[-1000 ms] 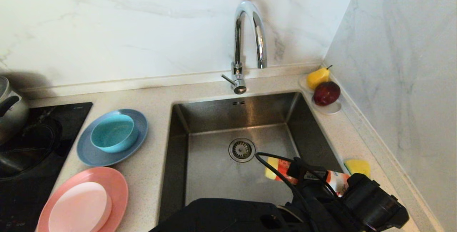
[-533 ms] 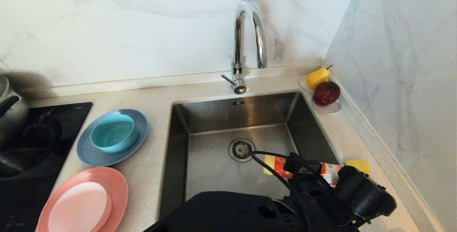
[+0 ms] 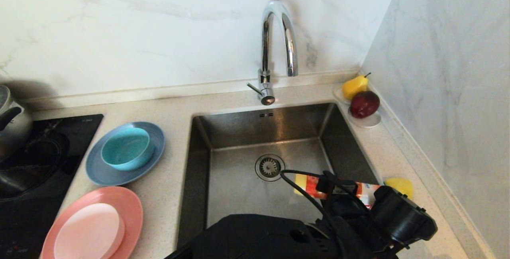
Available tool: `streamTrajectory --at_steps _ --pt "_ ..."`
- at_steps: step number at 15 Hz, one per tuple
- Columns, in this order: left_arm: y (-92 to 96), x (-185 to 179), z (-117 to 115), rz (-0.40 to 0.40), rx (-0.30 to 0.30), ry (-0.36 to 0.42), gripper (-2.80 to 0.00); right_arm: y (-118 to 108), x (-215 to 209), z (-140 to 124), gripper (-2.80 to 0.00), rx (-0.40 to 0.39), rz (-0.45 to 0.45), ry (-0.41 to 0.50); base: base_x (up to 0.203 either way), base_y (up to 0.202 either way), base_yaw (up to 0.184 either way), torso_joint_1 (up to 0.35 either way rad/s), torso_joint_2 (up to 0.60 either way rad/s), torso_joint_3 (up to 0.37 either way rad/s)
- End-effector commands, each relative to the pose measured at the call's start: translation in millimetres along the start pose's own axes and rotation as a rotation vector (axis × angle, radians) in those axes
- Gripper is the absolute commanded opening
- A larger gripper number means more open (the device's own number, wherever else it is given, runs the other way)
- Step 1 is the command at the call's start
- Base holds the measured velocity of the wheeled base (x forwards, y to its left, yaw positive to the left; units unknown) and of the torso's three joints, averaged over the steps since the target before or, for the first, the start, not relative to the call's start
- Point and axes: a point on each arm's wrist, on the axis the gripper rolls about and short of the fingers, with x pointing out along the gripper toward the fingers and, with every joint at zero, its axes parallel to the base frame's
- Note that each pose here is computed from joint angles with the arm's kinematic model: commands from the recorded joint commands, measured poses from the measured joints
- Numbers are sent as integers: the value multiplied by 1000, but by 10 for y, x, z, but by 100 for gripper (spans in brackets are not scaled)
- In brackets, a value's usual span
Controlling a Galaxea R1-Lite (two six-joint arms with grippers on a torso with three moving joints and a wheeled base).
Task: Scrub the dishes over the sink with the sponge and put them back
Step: Squeeze it onto the sponge
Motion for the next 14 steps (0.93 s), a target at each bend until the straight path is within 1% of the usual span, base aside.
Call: streamTrajectory --at_steps 1,4,9,12,14 --pt "-31 8 9 3 19 6 -280 0 -1 0 -280 0 1 -1 0 0 0 0 0 0" --pt "15 14 47 34 30 -8 -280 0 -1 0 -280 0 1 -1 0 0 0 0 0 0" --pt "62 56 50 55 -1 -6 -280 0 -1 0 -280 0 1 -1 0 0 0 0 0 0" --pt "120 80 32 63 8 -1 -280 0 -1 0 -280 0 1 -1 0 0 0 0 0 0" --pt "164 113 40 84 0 0 -280 0 -1 0 -280 0 1 -1 0 0 0 0 0 0"
